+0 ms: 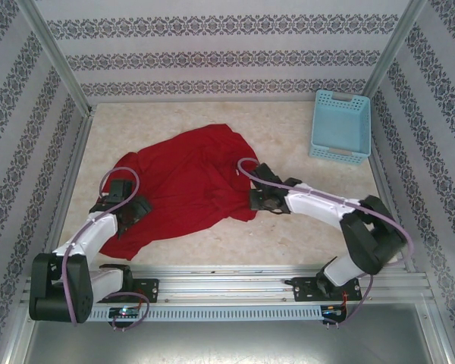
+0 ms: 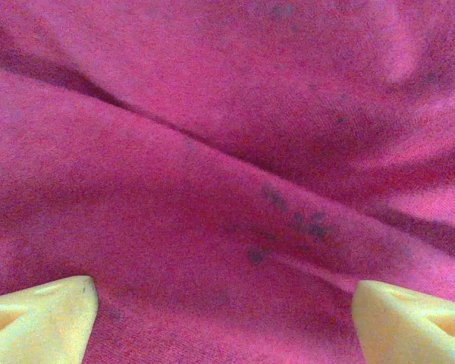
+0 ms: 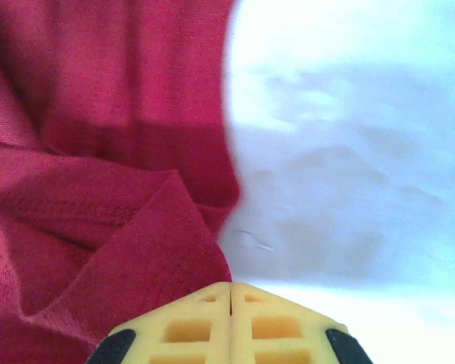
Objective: Fold the inside-out t-shirt
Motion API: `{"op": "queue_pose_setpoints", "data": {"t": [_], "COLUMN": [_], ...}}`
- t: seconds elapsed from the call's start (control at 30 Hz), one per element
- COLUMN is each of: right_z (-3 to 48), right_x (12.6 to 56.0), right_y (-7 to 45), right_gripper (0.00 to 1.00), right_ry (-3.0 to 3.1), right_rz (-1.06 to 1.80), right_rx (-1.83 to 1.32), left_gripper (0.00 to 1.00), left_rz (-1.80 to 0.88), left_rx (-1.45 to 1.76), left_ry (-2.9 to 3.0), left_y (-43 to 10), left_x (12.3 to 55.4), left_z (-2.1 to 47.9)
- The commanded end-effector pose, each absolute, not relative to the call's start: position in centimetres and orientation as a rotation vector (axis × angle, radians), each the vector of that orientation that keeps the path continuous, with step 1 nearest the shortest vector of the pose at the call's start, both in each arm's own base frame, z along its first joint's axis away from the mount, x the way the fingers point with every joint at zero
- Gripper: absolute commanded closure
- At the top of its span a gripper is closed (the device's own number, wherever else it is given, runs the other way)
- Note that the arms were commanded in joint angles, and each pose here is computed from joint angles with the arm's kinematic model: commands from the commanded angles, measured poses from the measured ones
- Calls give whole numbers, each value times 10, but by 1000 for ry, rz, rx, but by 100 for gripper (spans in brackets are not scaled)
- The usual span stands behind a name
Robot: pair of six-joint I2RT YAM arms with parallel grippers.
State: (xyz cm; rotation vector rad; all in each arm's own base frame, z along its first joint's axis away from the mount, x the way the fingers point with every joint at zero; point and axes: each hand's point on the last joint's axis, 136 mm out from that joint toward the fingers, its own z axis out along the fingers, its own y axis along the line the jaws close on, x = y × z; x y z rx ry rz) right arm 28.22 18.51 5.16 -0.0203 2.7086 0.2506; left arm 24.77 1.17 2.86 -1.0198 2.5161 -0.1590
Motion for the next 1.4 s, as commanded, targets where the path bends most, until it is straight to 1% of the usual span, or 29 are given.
{"op": "queue_pose_setpoints", "data": {"t": [0.0,0.13,0.23,0.37,0.47,0.53,0.6,0.67,0.77,0.87,0.97,1.07,1.1,1.2,1.27,1.37], "right_z": [64,77,87,105,111,115,120,124,128,129,129,128,129,129,129,129], "right_x": [278,280,287,293,295,294,292,290,287,285,285,283,283,281,281,281], "right_y": [163,131,102,65,50,43,33,25,12,8,8,8,8,8,8,8], "right_gripper": [100,100,100,100,100,100,100,100,100,100,100,100,100,100,100,100], "right_ry": [2655,2607,2555,2474,2451,2446,2431,2408,2375,2365,2369,2373,2371,2370,2369,2368], "right_rz": [195,112,152,129,131,120,94,78,74,85,99,101,103,113,114,116], "right_rx": [-2,113,261,400,431,441,465,492,543,557,557,558,556,555,559,564], "left_gripper": [14,16,17,22,24,22,17,15,16,18,24,36,38,42,47,49], "left_rz": [-265,-352,-399,-460,-522,-456,-348,-257,-87,-84,-117,-185,-213,-241,-245,-196], "left_rx": [-1035,-1032,-998,-921,-795,-684,-625,-643,-710,-796,-830,-830,-834,-836,-823,-824], "left_ry": [2471,2475,2511,2565,2622,2642,2606,2551,2470,2443,2471,2531,2544,2579,2623,2675], "left_y": [5,-7,-18,-31,-52,-60,-56,-40,-6,10,11,0,-4,-11,-18,-20], "left_x": [264,281,301,333,356,361,356,344,320,304,303,307,307,304,298,281], "left_z": [26,18,13,10,23,42,64,81,100,96,82,67,62,49,39,25]}}
